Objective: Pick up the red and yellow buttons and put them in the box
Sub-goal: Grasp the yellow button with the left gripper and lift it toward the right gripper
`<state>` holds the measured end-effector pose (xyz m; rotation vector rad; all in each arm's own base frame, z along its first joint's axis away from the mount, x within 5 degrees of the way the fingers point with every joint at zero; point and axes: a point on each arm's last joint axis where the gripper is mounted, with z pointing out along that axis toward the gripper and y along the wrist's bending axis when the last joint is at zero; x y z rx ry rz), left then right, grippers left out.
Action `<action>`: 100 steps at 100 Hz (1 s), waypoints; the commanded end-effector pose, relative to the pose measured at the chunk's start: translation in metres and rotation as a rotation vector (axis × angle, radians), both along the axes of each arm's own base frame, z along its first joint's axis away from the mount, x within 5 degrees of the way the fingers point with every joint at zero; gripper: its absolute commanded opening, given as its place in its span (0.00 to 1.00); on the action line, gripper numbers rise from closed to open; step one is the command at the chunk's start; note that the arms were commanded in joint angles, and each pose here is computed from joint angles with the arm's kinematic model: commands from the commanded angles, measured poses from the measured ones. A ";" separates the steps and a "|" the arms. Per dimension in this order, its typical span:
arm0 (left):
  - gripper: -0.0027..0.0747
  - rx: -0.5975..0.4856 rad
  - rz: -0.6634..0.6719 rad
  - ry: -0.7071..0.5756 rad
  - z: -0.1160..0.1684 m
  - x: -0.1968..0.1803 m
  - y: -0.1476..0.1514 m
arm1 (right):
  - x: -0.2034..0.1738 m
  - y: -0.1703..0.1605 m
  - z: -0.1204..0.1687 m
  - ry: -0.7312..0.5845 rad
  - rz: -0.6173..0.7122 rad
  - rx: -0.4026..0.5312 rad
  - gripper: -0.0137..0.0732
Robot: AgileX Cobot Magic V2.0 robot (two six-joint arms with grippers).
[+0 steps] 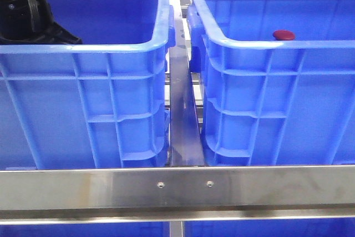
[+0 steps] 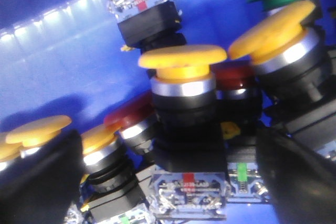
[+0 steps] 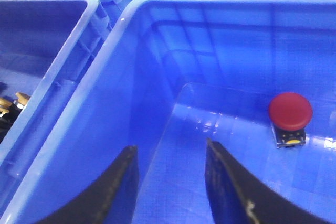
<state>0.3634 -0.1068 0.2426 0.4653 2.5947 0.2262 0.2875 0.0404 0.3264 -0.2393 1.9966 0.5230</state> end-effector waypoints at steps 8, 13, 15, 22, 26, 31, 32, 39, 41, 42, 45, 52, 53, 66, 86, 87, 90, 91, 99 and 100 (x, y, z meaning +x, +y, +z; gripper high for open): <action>0.48 -0.018 0.010 -0.070 0.025 -0.001 0.002 | -0.004 0.000 0.018 -0.063 -0.017 0.024 0.54; 0.35 -0.016 0.012 -0.065 0.025 -0.002 0.002 | -0.004 0.000 0.018 -0.063 -0.017 0.024 0.54; 0.32 -0.015 0.013 -0.063 0.025 -0.002 0.002 | -0.004 0.000 0.018 -0.063 -0.017 0.024 0.54; 0.19 -0.016 0.013 -0.064 0.025 -0.002 0.002 | -0.004 0.000 0.018 -0.063 -0.017 0.024 0.54; 0.15 -0.017 0.012 -0.067 0.025 -0.001 0.002 | -0.004 0.000 0.018 -0.063 -0.017 0.024 0.54; 0.12 -0.019 0.010 -0.071 0.025 -0.001 0.002 | -0.004 0.000 0.018 -0.063 -0.017 0.024 0.54; 0.11 -0.020 0.010 -0.073 0.026 -0.001 0.002 | -0.004 0.000 0.018 -0.063 -0.017 0.024 0.54; 0.12 -0.025 0.009 -0.087 0.030 -0.002 0.002 | -0.004 0.000 0.018 -0.063 -0.017 0.024 0.54; 0.12 -0.028 0.009 -0.094 0.033 -0.003 0.003 | -0.004 0.000 0.018 -0.063 -0.017 0.024 0.54; 0.12 -0.031 0.008 -0.102 0.035 -0.004 0.003 | -0.004 0.000 0.018 -0.063 -0.016 0.024 0.54; 0.12 -0.034 0.003 -0.111 0.039 -0.006 0.002 | -0.004 0.000 0.018 -0.063 -0.016 0.024 0.54; 0.12 -0.063 0.001 -0.145 0.053 -0.012 0.001 | -0.004 0.000 0.018 -0.063 -0.017 0.024 0.54; 0.12 -0.066 0.000 -0.148 0.054 -0.013 0.001 | -0.004 0.000 0.018 -0.063 -0.017 0.024 0.54; 0.12 -0.131 -0.048 -0.190 0.081 -0.031 -0.001 | -0.004 0.000 0.018 -0.062 -0.017 0.024 0.54; 0.11 -0.200 -0.247 -0.258 0.117 -0.063 -0.017 | -0.004 0.000 0.018 -0.062 -0.017 0.024 0.54; 0.11 -0.206 -0.258 -0.262 0.119 -0.065 -0.018 | -0.004 0.000 0.018 -0.062 -0.017 0.024 0.54; 0.11 -0.218 -0.281 -0.268 0.123 -0.069 -0.021 | -0.004 0.000 0.018 -0.062 -0.016 0.024 0.54; 0.11 -0.220 -0.285 -0.273 0.125 -0.070 -0.020 | -0.004 0.000 0.018 -0.062 -0.016 0.024 0.54; 0.11 -0.242 -0.364 -0.310 0.137 -0.083 -0.027 | -0.004 0.000 0.018 -0.062 -0.015 0.024 0.54; 0.12 -0.243 -0.372 -0.313 0.138 -0.084 -0.027 | -0.004 0.000 0.018 -0.062 -0.015 0.024 0.54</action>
